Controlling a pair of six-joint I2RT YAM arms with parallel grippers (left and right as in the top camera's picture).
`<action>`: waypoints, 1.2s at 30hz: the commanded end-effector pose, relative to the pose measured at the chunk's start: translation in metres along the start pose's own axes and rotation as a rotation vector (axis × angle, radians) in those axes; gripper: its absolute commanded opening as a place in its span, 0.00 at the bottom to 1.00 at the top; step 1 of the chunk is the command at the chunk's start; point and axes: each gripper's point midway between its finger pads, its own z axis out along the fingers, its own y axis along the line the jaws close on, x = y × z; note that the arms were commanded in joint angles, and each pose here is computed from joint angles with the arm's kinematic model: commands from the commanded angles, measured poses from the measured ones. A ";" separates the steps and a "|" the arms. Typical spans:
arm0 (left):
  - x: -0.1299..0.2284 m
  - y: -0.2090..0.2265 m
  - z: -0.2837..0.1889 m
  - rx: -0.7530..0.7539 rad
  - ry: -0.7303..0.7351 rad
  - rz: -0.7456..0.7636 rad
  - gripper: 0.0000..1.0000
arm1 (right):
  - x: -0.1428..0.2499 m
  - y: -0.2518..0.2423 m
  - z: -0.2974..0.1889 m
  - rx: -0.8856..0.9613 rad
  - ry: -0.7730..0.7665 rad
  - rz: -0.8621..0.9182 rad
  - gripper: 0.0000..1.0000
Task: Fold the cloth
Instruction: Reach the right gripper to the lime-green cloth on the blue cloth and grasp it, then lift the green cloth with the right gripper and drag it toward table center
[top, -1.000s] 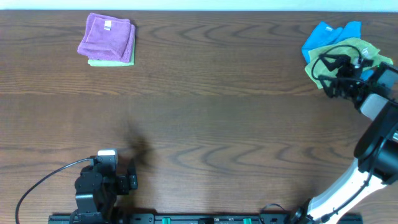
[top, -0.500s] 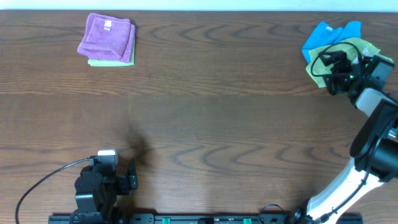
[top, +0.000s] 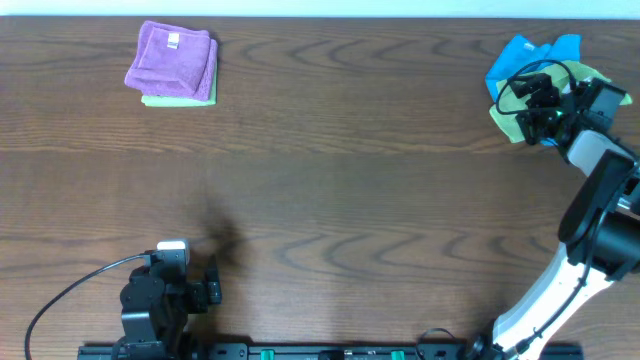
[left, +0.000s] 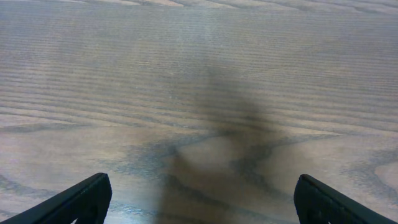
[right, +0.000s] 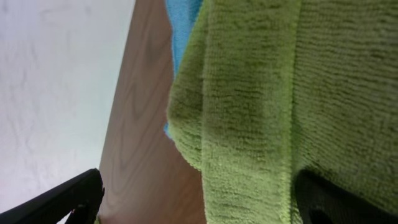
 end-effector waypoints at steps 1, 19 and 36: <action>0.017 0.001 0.002 -0.007 0.060 -0.006 0.95 | 0.009 -0.022 0.008 0.087 -0.003 0.114 0.99; 0.017 0.001 0.002 -0.007 0.060 -0.006 0.95 | 0.023 -0.054 0.038 0.200 -0.032 0.073 0.21; 0.017 0.001 0.002 -0.007 0.060 -0.006 0.95 | 0.050 -0.012 0.056 0.074 0.097 -0.122 0.01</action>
